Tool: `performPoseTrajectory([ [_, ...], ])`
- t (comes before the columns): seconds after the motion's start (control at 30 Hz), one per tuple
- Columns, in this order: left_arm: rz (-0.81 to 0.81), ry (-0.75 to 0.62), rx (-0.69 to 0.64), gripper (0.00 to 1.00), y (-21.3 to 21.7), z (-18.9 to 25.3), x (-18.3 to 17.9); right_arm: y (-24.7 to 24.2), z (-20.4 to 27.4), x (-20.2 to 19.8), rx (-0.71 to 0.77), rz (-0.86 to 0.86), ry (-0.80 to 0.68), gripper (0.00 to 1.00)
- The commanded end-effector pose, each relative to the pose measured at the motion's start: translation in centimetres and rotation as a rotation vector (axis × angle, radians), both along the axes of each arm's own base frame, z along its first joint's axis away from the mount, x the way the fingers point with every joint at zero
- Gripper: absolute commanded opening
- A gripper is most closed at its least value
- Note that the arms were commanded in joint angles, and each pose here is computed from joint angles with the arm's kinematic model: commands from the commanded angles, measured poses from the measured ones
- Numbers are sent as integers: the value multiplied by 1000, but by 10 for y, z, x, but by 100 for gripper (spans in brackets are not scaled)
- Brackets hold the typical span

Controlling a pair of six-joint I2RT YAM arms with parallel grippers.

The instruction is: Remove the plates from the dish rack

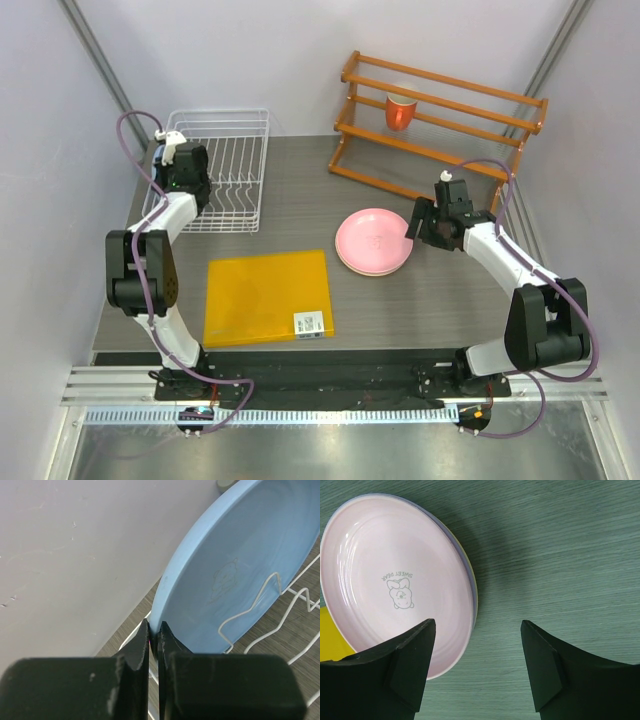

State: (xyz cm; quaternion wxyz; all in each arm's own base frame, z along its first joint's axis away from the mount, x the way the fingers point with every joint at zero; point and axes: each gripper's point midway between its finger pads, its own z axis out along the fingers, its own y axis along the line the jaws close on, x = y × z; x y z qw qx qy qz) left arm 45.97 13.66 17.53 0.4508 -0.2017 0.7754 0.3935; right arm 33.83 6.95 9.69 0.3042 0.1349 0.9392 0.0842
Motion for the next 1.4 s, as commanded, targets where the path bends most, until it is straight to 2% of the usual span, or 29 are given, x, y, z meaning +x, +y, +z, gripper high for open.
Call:
performPoseTrajectory([
  [0.0, 9, -159, 31, 0, 4, 58, 7, -1, 5, 5, 3, 7, -31, 74],
  [0.3, 109, -184, 228, 0, 1, 99, -16, -3, 7, 1, -5, 16, -43, 75],
  [0.33, 134, -134, 274, 0, 2, 101, -23, -3, 10, 0, -2, 15, -49, 74],
  [0.37, 140, -182, 283, 0, -3, 107, -24, -4, 12, 1, -2, 14, -56, 74],
  [0.6, 160, -189, 301, 0, -11, 123, -35, -4, 26, -4, 1, 17, -87, 75],
  [0.73, 115, -249, 266, 0, -33, 148, -41, -6, 39, -6, -3, 19, -115, 75],
  [0.77, 77, -184, 262, 0, -39, 147, -46, -6, 45, -6, -3, 19, -132, 75],
  [0.8, 38, -253, 195, 0, -48, 146, -39, -7, 50, -5, -5, 22, -145, 75],
  [0.83, -25, -162, 171, 0, -60, 138, -41, -6, 53, -6, -3, 27, -152, 75],
  [0.87, -81, -176, 119, 0, -70, 138, -39, -5, 58, -4, 0, 30, -166, 75],
  [0.9, -138, -275, 10, 0, -84, 142, -35, -6, 62, -4, 0, 29, -178, 75],
  [0.93, -204, -223, -45, 0, -99, 131, -40, 4, 67, -5, 40, 63, -182, 75],
  [0.97, -253, -238, -107, 0, -110, 129, -39, 7, 72, -4, 54, 71, -194, 75],
  [1.0, -365, -288, -241, 0, -136, 130, -36, 11, 76, -3, 73, 83, -203, 75],
  [1.07, -436, -268, -342, 0, -157, 118, -42, 22, 85, -1, 126, 116, -229, 75],
  [1.1, -523, -277, -457, 0, -182, 113, -45, 25, 88, 0, 142, 126, -239, 75],
  [1.23, -689, -237, -728, 0, -241, 91, -54, 43, 104, 3, 235, 169, -286, 75],
  [1.37, -735, -173, -818, 0, -279, 65, -62, 65, 126, 6, 333, 219, -352, 75],
])
